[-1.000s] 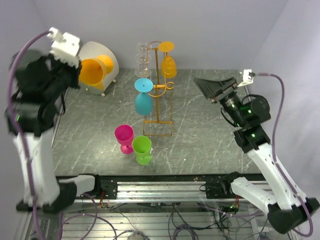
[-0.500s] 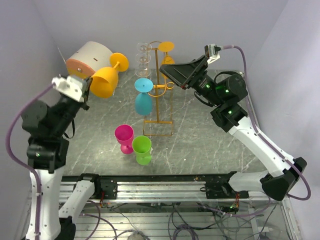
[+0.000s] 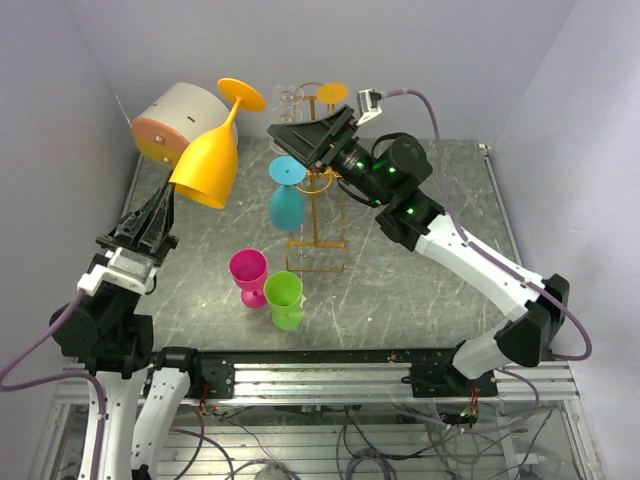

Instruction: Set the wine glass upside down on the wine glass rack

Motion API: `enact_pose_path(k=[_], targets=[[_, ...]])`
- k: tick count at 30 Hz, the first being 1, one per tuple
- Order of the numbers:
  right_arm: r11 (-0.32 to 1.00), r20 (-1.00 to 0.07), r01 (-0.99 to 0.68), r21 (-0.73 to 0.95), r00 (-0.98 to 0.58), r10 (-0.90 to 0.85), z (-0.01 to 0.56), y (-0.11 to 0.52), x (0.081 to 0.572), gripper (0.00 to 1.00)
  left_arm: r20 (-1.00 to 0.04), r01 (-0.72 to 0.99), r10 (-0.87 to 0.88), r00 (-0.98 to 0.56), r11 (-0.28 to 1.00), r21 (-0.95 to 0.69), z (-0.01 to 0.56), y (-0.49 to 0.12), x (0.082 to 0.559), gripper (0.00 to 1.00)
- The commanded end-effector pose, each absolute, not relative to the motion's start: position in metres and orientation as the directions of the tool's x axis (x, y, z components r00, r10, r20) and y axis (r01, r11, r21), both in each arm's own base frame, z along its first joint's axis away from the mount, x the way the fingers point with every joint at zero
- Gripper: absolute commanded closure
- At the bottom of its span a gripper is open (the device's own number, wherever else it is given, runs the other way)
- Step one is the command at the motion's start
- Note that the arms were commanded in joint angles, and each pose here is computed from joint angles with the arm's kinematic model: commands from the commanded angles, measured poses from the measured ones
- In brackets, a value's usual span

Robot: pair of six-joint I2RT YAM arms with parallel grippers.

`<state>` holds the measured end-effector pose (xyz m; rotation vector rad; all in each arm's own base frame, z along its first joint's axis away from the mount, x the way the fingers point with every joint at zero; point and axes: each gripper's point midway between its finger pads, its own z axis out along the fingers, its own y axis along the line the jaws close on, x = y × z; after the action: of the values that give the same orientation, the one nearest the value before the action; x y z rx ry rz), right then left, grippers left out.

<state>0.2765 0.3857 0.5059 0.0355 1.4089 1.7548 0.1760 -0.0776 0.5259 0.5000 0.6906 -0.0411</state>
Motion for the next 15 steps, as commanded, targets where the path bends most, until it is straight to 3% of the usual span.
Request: enact_pose_path(k=[1, 5, 11, 15], targets=[[-0.031, -0.485, -0.665, 0.746, -0.575, 0.658, 0.542, 0.398, 0.265, 0.22, -0.521, 0.176, 0.085, 0.849, 0.885, 0.432, 0.545, -0.078, 0.151, 0.93], [-0.101, -0.455, -0.670, 0.735, -0.599, 0.658, 0.546, 0.414, 0.258, 0.26, -0.511, 0.175, 0.087, 0.855, 0.880, 0.442, 0.538, -0.079, 0.152, 0.93], [-0.244, -0.367, -0.670, 0.702, -0.633, 0.682, 0.552, 0.424, 0.250, 0.43, -0.510, 0.156, 0.097, 0.855, 0.889, 0.431, 0.535, -0.074, 0.158, 0.93], [-0.281, -0.339, -0.672, 0.685, -0.635, 0.694, 0.555, 0.429, 0.247, 0.48, -0.503, 0.154, 0.095, 0.859, 0.889, 0.431, 0.535, -0.074, 0.159, 0.93]])
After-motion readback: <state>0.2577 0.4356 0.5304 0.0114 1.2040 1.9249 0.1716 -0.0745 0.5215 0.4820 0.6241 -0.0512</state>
